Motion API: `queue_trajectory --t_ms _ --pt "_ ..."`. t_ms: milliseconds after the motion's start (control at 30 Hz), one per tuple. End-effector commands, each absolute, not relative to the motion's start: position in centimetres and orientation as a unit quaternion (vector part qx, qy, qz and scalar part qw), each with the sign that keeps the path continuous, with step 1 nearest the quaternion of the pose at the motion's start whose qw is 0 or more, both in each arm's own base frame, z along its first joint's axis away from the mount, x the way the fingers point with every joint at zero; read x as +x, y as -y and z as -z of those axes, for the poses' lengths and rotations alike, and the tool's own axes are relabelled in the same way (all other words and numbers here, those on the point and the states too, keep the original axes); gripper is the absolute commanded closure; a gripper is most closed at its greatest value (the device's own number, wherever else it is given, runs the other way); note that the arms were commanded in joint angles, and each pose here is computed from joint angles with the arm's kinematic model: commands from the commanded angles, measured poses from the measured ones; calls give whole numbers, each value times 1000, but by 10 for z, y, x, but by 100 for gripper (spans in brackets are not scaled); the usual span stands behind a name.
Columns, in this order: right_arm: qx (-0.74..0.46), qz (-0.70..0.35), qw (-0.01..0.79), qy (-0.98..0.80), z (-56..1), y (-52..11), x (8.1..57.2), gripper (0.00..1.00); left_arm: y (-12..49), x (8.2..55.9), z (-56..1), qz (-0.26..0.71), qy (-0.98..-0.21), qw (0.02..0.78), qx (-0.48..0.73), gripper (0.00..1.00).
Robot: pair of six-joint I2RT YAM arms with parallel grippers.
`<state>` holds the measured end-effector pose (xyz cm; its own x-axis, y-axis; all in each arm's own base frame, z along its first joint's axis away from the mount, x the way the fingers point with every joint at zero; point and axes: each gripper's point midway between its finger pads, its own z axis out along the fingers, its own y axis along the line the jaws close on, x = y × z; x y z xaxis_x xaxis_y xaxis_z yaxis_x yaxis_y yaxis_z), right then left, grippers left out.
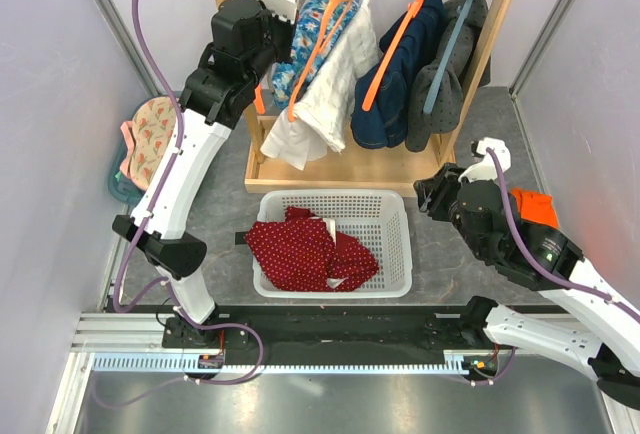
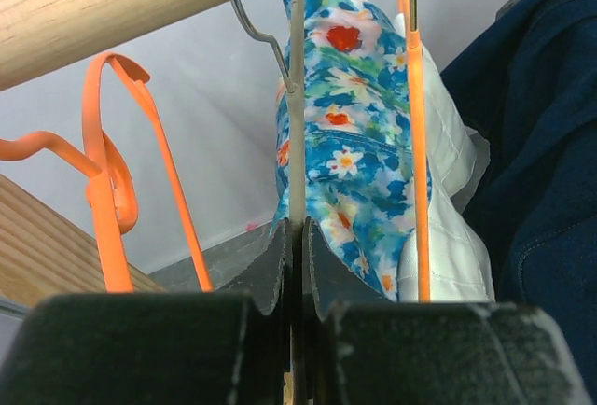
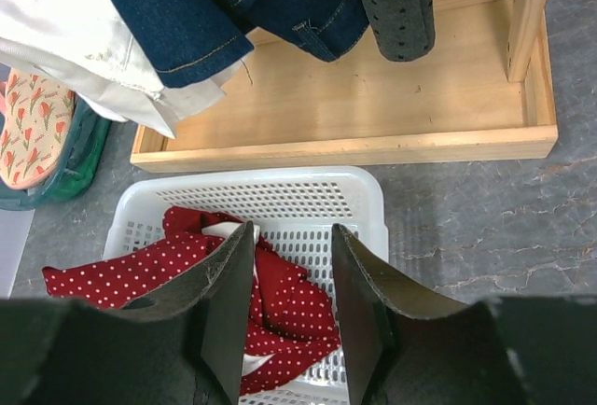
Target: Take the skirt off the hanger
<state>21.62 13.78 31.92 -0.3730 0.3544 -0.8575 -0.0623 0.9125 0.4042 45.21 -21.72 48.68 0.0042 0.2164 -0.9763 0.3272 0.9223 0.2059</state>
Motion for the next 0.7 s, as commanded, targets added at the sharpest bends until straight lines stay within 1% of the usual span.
queue_trajectory --t_ms 0,33,67,133,167,300,433,467,533,667 --pt "89 -205 568 -792 -338 -140 217 55 214 448 -497 43 -700 685 198 98" --pt "86 -206 567 -793 -337 -142 218 55 210 450 -502 39 -698 689 192 98" --pt "85 -207 566 -793 -336 -143 218 55 205 445 -524 41 -681 708 182 98" --pt "81 -207 563 -796 -332 -145 218 55 199 441 -547 37 -661 729 177 98" --pt "80 -207 563 -796 -332 -145 218 56 192 430 -575 40 -636 752 168 98" --pt "78 -211 563 -795 -330 -147 218 55 178 397 -620 50 -589 790 160 98" --pt "73 -217 561 -796 -331 -150 218 55 167 368 -630 66 -581 795 161 98" --pt "73 -218 561 -795 -332 -151 218 55 169 370 -620 66 -592 786 166 98" --pt "72 -221 562 -794 -334 -151 217 55 160 352 -620 69 -594 784 166 98" --pt "67 -239 564 -787 -344 -156 216 55 148 334 -591 61 -631 753 177 98"
